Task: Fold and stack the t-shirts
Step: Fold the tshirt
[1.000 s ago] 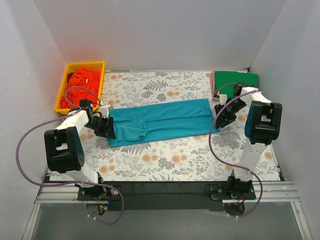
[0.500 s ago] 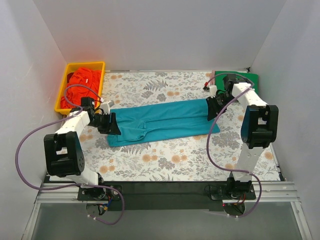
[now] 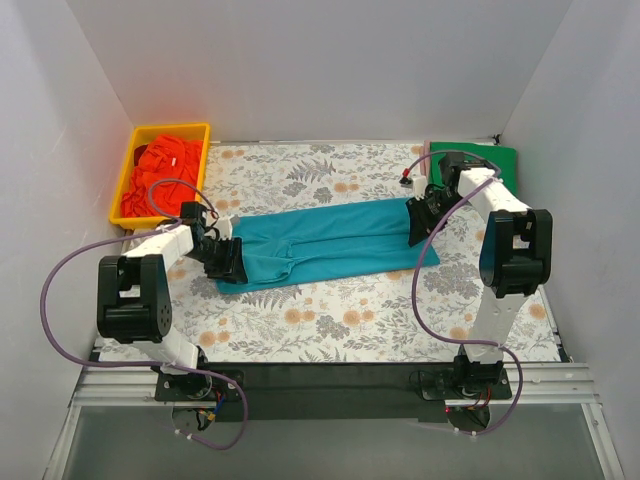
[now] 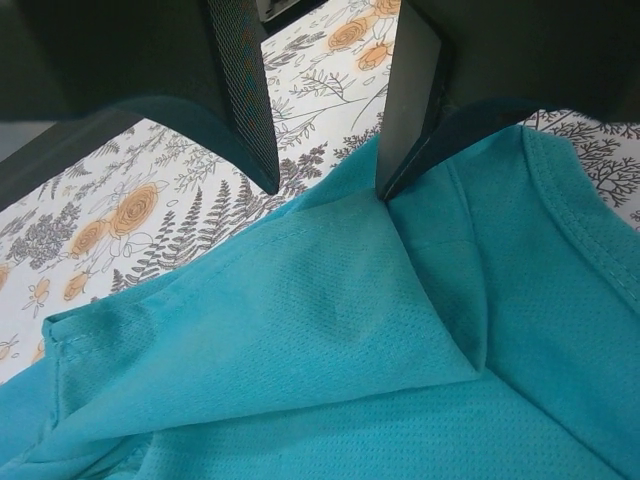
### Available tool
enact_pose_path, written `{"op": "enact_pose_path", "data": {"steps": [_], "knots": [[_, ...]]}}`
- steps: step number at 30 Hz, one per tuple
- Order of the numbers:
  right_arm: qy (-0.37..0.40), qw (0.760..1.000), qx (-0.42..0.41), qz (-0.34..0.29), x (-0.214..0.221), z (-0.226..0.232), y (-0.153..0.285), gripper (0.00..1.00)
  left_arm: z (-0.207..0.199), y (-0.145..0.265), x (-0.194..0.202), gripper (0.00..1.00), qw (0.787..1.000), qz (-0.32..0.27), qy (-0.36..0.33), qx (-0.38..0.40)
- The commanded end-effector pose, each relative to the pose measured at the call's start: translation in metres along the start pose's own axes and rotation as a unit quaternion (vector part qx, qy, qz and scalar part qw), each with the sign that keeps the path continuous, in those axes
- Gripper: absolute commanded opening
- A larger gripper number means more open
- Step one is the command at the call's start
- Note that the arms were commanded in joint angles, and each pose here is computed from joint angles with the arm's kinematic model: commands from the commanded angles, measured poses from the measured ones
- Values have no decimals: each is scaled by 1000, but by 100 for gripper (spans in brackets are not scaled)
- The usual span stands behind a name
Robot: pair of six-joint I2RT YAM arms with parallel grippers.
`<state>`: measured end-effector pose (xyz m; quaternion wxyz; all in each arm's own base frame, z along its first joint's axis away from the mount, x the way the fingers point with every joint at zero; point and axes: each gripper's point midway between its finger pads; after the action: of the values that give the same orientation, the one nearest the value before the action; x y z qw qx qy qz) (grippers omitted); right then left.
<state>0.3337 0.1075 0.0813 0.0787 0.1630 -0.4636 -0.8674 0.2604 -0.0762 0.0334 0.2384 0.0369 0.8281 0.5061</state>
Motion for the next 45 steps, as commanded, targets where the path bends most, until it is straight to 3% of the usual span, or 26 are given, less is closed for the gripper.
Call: {"op": "enact_pose_path", "data": {"steps": [1,5,9,17,20,35,45], "knots": [[5,1000,-3,-10,-1,5,5,26,12,-1,2,43,999,17,8,-35],[5,1000,0,-6,2,1,1,27,11,0,3,45,998,40,2,-51],[5,1000,-2,-6,3,1,0,26,-1,-1,-9,43,1000,15,-2,-19],[4,1000,3,3,9,-3,-3,26,-23,15,-48,7,998,-46,-30,19],[1,1000,1,6,11,-3,-6,26,-23,21,-69,0,997,-67,-37,20],[-2,1000,2,23,22,-9,-13,26,-3,5,-166,0,986,-156,-31,44],[3,1000,10,26,24,-12,-14,26,9,9,-172,0,979,-203,-32,-6]]}}
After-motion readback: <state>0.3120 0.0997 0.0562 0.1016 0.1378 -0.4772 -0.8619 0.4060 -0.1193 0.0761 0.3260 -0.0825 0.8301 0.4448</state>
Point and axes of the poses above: each gripper's point midway between its finger pads, its own y axis back along the fingers, its own z axis along the line the jaws close on, x = y × z, and after that the axes turned 15 degrees about -y, right-handed
